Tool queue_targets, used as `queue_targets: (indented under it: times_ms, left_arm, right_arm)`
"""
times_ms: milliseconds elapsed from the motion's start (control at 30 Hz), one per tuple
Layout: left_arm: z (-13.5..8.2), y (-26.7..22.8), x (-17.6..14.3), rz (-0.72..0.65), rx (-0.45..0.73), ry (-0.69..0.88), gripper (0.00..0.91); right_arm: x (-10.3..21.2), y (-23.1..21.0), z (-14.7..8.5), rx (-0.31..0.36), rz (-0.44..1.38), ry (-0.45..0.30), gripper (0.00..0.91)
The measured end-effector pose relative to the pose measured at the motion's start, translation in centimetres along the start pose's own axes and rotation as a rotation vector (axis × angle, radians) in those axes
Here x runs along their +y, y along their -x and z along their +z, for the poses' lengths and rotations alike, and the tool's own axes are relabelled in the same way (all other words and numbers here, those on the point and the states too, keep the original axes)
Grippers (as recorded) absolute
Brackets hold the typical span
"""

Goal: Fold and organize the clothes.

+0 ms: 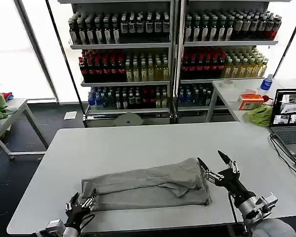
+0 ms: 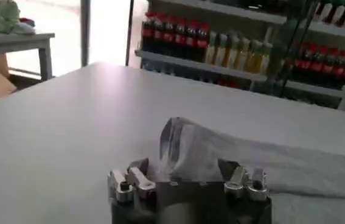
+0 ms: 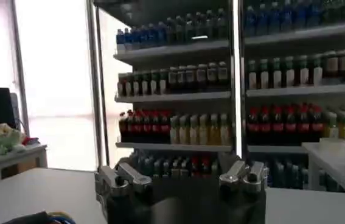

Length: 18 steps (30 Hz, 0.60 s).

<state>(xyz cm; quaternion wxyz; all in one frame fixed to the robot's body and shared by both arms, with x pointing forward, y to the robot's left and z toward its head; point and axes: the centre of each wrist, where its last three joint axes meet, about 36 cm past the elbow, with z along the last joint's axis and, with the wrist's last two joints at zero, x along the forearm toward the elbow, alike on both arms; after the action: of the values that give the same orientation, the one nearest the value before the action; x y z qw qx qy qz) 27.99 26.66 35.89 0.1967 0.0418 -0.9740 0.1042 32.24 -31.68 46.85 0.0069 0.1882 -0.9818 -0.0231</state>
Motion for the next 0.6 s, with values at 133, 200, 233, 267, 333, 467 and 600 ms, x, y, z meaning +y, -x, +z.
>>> queue_targets:
  times_ms: [133,200,233,267,333,467,600]
  left_arm:
    - [0.37,0.22,-0.04,0.005,-0.001,-0.009,0.000]
    - [0.51,0.22,-0.05,0.007,-0.001,-0.012,0.000]
    - [0.60,0.20,-0.13,0.011,0.000,-0.014,0.000]
    - [0.68,0.17,-0.23,0.014,0.001,-0.016,0.000]
    - [0.77,0.17,-0.43,0.016,0.002,-0.020,0.000]
    - [0.82,0.32,-0.68,0.017,0.000,-0.028,0.000]
    - [0.80,0.45,-0.66,0.017,-0.003,-0.025,0.000]
  right_arm:
    - [0.21,-0.18,-0.34,-0.011,-0.002,0.004,0.907]
    - [0.35,-0.22,-0.48,-0.016,-0.005,0.007,0.907]
    - [0.39,-0.23,-0.52,-0.018,-0.005,0.008,0.907]
    - [0.44,-0.24,-0.51,-0.020,-0.004,0.009,0.907]
    - [0.55,-0.23,-0.44,-0.021,-0.003,0.014,0.907]
    - [0.83,-0.11,-0.48,-0.032,-0.006,0.023,0.907]
    - [0.95,0.14,-0.55,-0.040,-0.007,0.028,0.907]
